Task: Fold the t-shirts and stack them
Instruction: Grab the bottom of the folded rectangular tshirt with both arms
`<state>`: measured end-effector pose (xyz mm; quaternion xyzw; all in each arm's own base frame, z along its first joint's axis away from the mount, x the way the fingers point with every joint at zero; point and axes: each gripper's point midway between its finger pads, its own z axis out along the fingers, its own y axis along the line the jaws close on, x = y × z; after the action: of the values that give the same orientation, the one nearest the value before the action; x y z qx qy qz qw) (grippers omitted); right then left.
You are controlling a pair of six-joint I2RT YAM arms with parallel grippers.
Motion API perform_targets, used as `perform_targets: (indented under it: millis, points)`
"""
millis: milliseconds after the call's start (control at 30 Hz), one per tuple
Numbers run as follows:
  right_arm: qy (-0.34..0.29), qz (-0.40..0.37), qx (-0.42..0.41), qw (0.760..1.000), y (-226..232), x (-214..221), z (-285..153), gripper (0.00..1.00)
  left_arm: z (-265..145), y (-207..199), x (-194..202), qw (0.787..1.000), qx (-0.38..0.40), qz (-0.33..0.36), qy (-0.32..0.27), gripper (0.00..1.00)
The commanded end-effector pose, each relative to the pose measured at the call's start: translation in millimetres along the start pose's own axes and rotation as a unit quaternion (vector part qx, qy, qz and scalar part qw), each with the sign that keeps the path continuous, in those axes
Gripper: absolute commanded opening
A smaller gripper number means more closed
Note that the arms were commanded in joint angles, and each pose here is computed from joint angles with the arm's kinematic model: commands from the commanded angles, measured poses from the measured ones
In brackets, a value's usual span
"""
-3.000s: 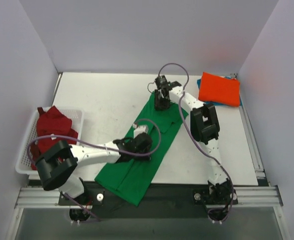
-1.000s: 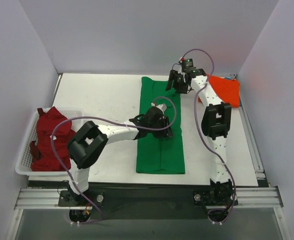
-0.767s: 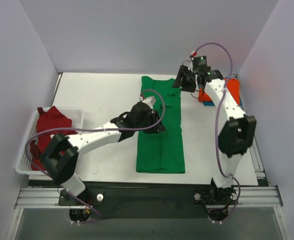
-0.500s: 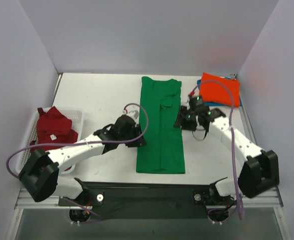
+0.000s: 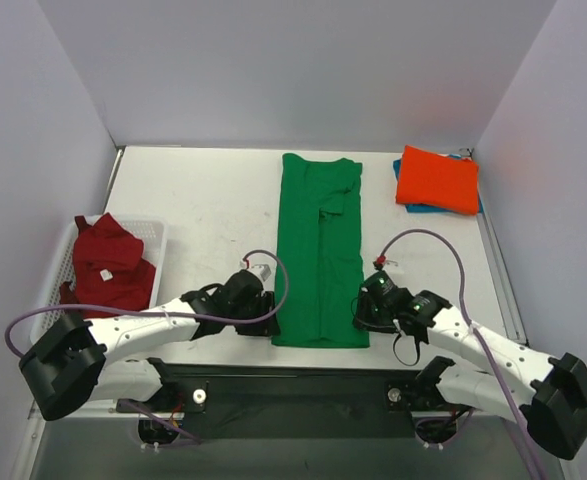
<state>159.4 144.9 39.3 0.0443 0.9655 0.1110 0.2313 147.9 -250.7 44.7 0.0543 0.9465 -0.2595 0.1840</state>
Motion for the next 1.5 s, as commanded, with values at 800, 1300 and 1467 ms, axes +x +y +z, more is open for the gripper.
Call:
perform_targets:
  millis: [800,1300,1467]
  points:
    - [0.03,0.213,-0.039,0.976,-35,54,18,0.37,23,2,34,1.0,-0.009,-0.023,0.009,0.35]
    - [0.098,0.188,-0.05,0.976,-33,85,0,0.0,4,-5,43,1.0,-0.002,-0.013,0.012,0.0]
    - [0.108,0.17,-0.063,0.977,-28,96,-16,0.0,-12,-10,57,1.0,0.012,-0.005,0.017,0.0]
